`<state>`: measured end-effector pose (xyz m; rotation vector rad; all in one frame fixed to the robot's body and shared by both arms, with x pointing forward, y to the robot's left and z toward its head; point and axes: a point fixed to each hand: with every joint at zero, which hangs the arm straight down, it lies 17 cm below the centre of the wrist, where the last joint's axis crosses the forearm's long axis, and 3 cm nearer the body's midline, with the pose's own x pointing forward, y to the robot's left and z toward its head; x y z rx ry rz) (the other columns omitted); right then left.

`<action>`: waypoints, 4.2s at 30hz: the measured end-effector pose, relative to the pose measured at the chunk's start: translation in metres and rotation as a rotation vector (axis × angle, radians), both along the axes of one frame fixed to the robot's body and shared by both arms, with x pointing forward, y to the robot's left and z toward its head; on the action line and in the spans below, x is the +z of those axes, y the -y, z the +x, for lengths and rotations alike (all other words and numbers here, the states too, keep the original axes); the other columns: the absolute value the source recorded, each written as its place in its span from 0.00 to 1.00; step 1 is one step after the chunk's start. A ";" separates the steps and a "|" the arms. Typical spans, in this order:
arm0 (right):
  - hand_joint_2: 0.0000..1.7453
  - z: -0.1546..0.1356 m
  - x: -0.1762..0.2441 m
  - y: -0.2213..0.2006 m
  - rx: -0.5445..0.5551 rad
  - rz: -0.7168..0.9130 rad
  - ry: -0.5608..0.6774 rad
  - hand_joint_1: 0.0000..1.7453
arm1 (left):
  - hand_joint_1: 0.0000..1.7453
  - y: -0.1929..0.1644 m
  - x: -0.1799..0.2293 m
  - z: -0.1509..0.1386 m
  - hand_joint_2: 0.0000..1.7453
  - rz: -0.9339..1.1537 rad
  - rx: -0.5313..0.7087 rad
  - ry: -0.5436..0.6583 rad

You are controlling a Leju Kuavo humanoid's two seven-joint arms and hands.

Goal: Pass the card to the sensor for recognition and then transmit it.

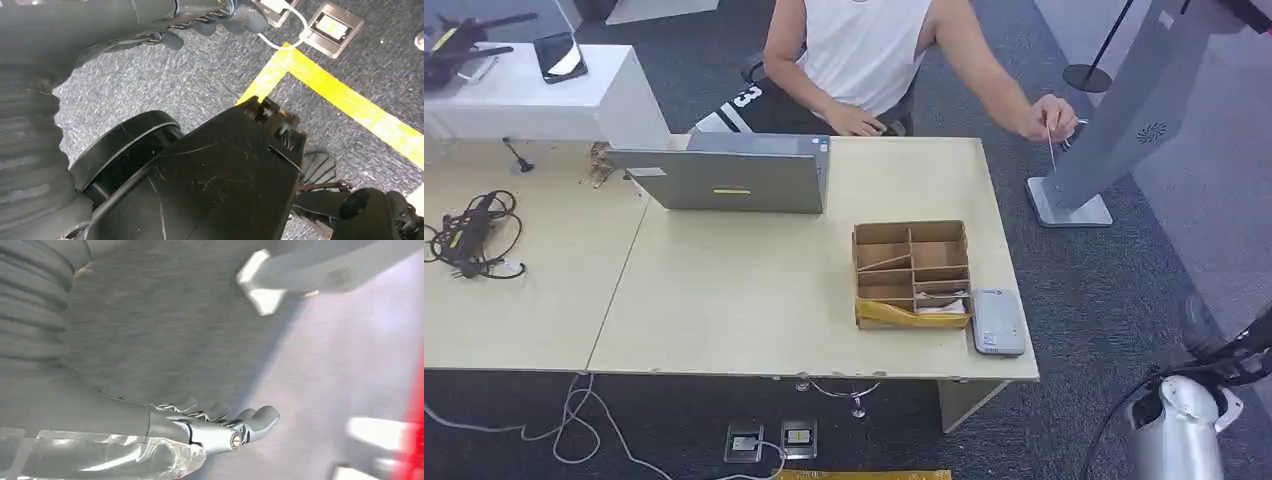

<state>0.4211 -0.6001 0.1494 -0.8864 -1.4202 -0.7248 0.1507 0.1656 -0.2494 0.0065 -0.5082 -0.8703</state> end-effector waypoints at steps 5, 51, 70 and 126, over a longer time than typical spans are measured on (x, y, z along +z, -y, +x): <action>1.00 0.018 0.123 -0.045 0.079 -0.418 0.028 0.00 | 0.00 0.003 0.003 0.007 1.00 0.002 -0.041 0.025; 1.00 0.074 0.090 -0.449 0.874 -1.671 -0.383 0.01 | 0.00 0.021 0.012 0.029 1.00 0.051 -0.218 0.108; 1.00 0.088 0.087 -0.430 0.819 -1.628 -0.423 1.00 | 0.00 0.024 0.012 0.029 1.00 0.059 -0.237 0.112; 1.00 0.084 0.060 -0.315 0.715 -1.324 -0.496 1.00 | 0.00 0.019 0.008 0.021 1.00 0.061 -0.204 0.087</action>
